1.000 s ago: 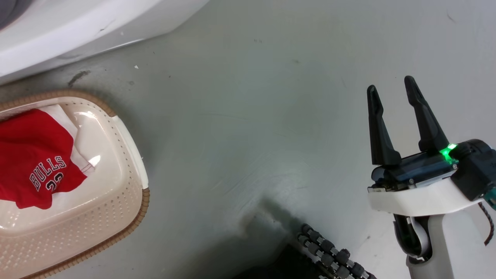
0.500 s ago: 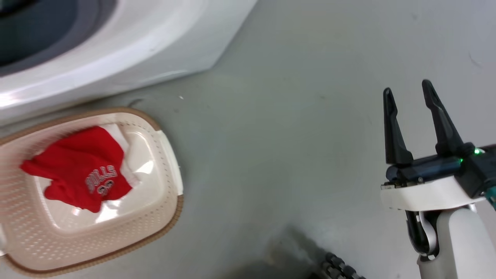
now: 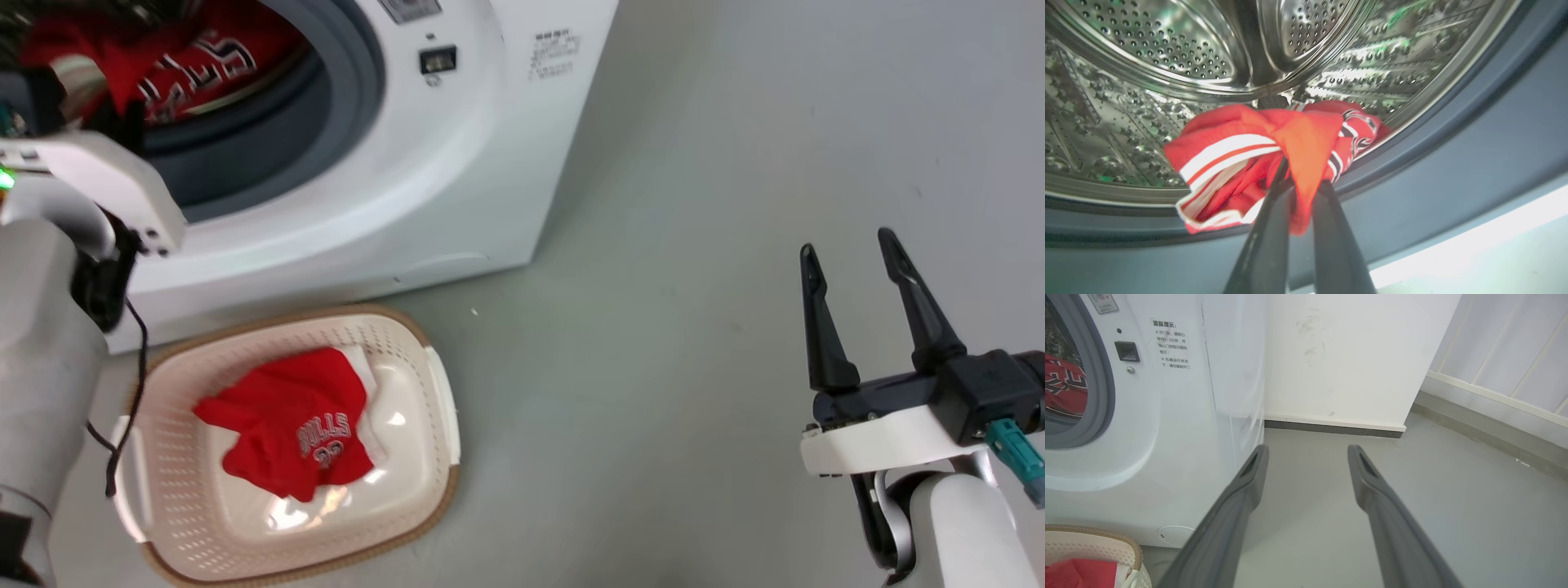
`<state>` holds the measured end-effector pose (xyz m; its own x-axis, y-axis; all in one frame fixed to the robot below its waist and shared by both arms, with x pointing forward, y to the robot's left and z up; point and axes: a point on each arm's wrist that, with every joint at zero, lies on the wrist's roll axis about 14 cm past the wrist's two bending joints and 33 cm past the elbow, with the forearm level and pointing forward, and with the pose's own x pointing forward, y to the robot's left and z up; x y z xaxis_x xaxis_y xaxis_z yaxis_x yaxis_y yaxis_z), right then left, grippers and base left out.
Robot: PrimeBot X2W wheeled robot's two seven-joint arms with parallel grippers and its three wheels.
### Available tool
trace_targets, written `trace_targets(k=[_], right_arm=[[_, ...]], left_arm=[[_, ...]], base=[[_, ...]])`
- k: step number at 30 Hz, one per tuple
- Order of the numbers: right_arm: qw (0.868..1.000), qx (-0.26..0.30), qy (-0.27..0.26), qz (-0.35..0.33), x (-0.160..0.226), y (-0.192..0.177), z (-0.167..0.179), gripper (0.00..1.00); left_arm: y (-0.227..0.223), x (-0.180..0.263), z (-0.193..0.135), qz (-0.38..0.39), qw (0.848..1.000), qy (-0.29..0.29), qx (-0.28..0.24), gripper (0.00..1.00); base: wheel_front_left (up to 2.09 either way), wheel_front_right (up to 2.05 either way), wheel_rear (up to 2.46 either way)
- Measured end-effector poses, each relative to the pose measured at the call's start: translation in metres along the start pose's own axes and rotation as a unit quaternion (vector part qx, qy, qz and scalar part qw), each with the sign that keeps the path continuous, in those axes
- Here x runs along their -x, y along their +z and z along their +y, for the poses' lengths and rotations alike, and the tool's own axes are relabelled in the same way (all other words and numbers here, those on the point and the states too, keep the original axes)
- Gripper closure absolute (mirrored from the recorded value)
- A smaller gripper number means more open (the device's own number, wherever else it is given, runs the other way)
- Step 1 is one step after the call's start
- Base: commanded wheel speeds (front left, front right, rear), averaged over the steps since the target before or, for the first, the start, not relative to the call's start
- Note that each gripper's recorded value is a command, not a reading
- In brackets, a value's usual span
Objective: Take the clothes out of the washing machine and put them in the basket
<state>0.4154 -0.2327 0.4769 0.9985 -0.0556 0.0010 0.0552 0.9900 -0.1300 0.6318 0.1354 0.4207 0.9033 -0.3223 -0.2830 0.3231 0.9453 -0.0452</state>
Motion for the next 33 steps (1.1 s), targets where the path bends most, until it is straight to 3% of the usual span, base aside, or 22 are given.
trace_targets(k=[13,24,27,33], right_arm=[[0.998,-0.013,0.016,-0.062,0.017,0.046,0.011,0.00],[0.996,-0.016,0.023,-0.087,0.022,0.063,0.016,0.00],[0.995,-0.017,0.029,-0.090,0.022,0.065,0.021,0.00],[0.995,-0.014,0.035,-0.087,0.018,0.063,0.024,0.00]], left_arm=[[0.072,0.091,0.001,-0.119,0.993,0.017,-0.013,1.00],[0.130,0.172,-0.026,-0.254,0.967,0.025,-0.007,1.00],[0.125,0.191,-0.035,-0.265,0.964,0.025,-0.003,1.00],[0.097,0.204,-0.044,-0.229,0.973,0.016,-0.003,1.00]], base=[[0.00,0.00,0.00],[0.00,0.00,0.00],[0.00,0.00,0.00],[0.00,0.00,0.00]])
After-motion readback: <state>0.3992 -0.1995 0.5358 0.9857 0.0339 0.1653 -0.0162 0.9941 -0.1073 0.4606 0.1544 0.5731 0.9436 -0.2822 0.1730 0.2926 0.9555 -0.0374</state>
